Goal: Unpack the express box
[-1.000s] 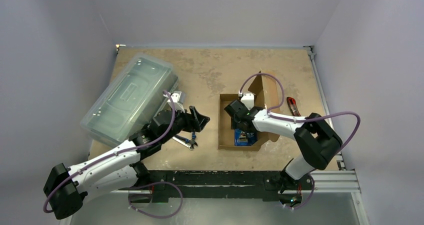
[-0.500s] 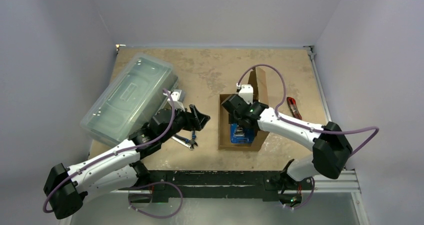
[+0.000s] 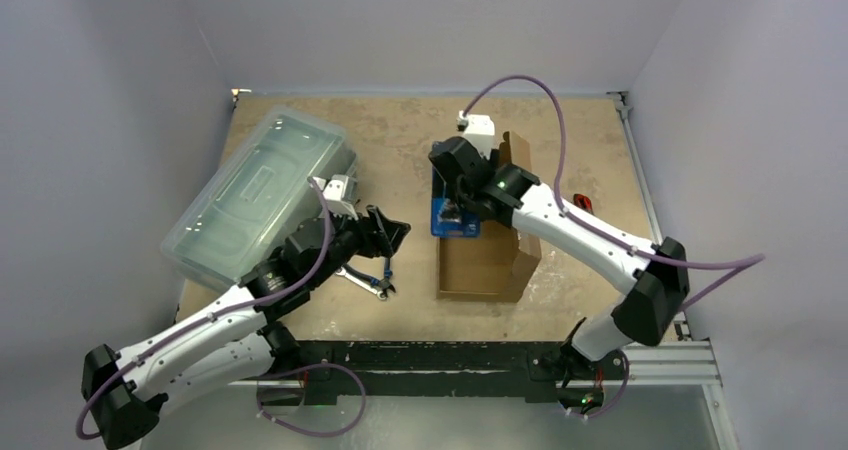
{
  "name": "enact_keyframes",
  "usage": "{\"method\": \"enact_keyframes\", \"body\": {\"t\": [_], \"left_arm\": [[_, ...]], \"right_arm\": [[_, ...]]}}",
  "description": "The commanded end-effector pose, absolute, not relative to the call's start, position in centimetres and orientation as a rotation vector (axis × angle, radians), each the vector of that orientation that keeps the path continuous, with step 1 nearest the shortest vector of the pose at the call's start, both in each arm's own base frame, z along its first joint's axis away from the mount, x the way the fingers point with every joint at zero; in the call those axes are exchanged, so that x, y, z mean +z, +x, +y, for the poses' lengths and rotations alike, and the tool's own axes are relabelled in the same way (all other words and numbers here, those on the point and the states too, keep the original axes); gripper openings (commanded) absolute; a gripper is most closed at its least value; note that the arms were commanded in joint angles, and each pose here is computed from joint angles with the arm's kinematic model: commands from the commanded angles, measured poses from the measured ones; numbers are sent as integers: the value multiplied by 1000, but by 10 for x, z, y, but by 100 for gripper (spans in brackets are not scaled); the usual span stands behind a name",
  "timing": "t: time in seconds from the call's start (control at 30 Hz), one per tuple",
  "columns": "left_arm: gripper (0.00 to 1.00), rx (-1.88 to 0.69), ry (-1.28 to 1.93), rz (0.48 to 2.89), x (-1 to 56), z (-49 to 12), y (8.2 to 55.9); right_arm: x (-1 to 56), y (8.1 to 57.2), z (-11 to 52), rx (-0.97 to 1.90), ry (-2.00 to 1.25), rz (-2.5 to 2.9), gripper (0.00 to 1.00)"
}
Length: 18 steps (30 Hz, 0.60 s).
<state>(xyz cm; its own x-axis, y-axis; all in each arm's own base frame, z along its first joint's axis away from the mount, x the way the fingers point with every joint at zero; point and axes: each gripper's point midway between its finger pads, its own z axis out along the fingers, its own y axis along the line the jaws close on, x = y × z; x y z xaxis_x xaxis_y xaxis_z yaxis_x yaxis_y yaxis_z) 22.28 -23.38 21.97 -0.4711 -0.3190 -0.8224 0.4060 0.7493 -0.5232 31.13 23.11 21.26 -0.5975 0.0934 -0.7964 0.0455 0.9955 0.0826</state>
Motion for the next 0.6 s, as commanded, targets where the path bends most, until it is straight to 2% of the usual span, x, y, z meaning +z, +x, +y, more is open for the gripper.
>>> {"method": "enact_keyframes", "body": {"t": [0.0, 0.23, 0.57], "left_arm": [[70, -759, 70, 1777, 265, -211, 226], [70, -587, 46, 1685, 305, -157, 217], [70, -541, -16, 1632, 328, -114, 196]], "right_arm": [[239, 349, 278, 165, 82, 2132, 42], [230, 400, 358, 305, 55, 2118, 42], [150, 451, 409, 225, 65, 2193, 46]]}}
